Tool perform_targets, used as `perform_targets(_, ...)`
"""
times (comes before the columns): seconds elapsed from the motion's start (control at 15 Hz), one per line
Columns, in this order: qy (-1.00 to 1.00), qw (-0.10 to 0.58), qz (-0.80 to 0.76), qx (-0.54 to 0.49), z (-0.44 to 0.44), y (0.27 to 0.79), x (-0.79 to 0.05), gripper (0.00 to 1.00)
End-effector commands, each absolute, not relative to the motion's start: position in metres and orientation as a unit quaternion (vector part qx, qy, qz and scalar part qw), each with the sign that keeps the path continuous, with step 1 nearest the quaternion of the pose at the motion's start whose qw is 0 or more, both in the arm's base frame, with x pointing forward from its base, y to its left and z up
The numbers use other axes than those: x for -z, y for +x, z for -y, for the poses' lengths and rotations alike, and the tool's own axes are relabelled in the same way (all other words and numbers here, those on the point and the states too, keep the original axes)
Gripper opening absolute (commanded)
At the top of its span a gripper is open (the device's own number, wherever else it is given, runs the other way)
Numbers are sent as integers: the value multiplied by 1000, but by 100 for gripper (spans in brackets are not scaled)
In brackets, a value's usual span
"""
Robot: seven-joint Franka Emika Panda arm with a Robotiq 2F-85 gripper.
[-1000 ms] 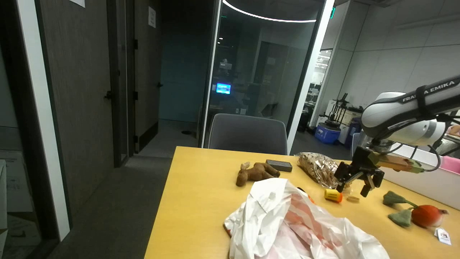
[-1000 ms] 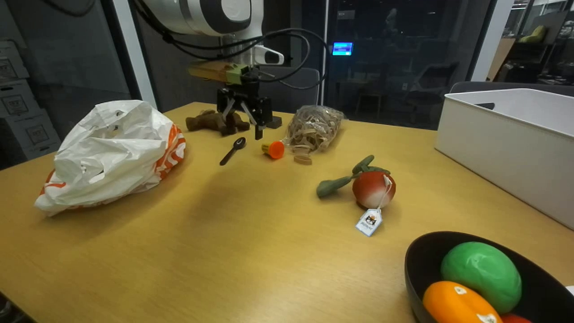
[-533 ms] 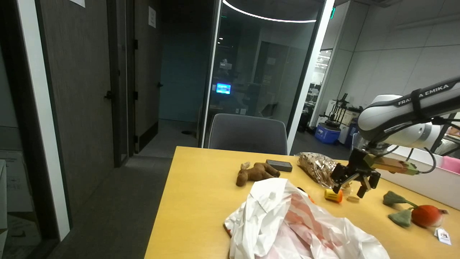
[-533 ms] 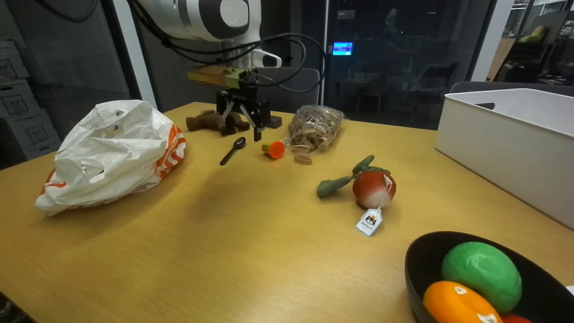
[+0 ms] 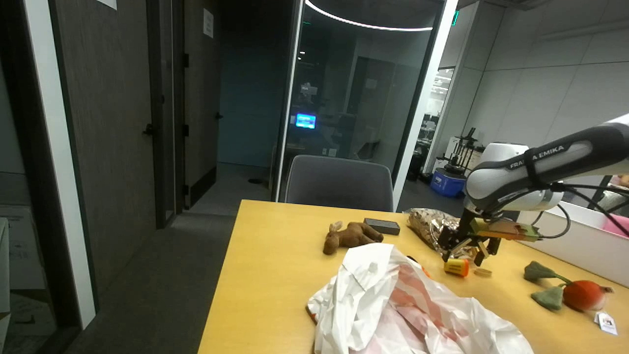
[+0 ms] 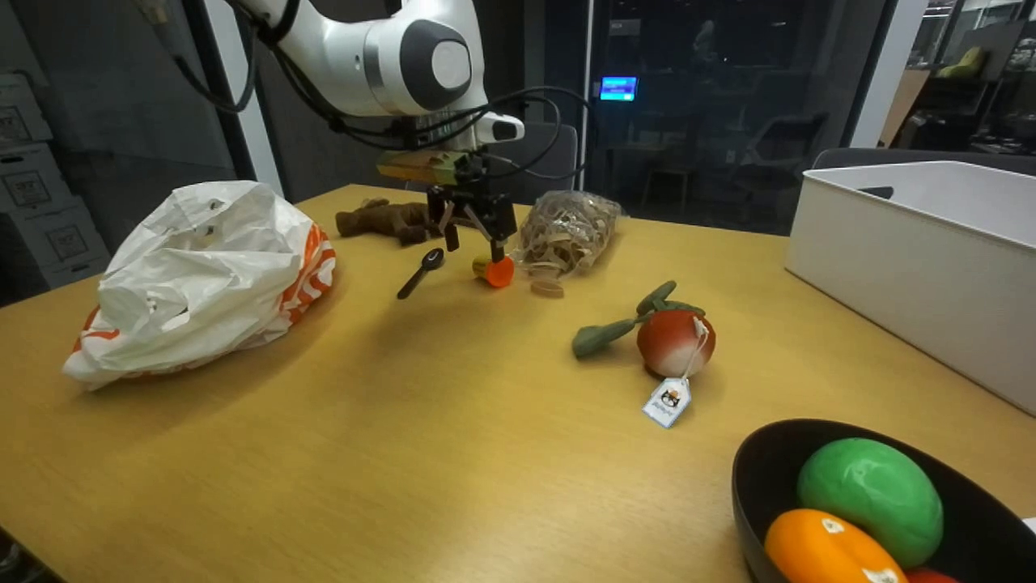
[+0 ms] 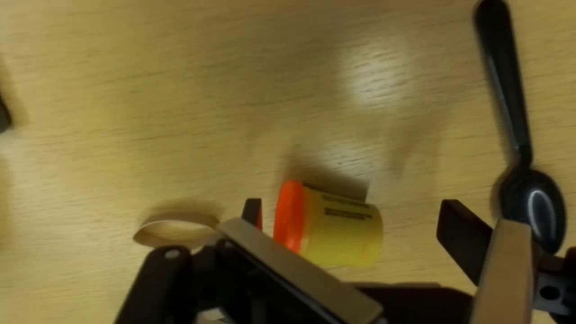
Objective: Pick the yellow container with an orange lid from the table and put it in the plastic, pick the brown toy from the table and put it in the plastic
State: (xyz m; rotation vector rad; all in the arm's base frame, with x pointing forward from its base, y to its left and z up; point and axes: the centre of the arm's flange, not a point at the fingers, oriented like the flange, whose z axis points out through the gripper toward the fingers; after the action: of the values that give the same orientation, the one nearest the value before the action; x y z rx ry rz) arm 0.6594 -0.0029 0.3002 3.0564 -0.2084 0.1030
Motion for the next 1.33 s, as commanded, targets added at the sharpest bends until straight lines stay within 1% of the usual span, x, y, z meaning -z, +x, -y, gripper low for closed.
perform_targets(0.0,993,70,88,-45,10,693,-287,100)
perform_targets(0.2,992,73,89,-56,12,702,-275,100)
perform_targets(0.27,992,71,88,-55,12,704,-274,75)
perform_targets(0.33,992,69,89,-60,13,705,-274,73)
perform_targets(0.47,991,67,91,-65,14,707,-275,58)
perform_targets(0.53,991,68,95,-66,14,707,-277,49)
perform_targets(0.6,990,71,99,-66,15,707,-278,44)
perform_targets(0.67,990,74,105,-62,17,706,-281,36)
perform_targets(1.07,992,66,102,-34,34,683,-333,36)
perform_targets(1.27,998,43,46,-11,31,660,-374,36)
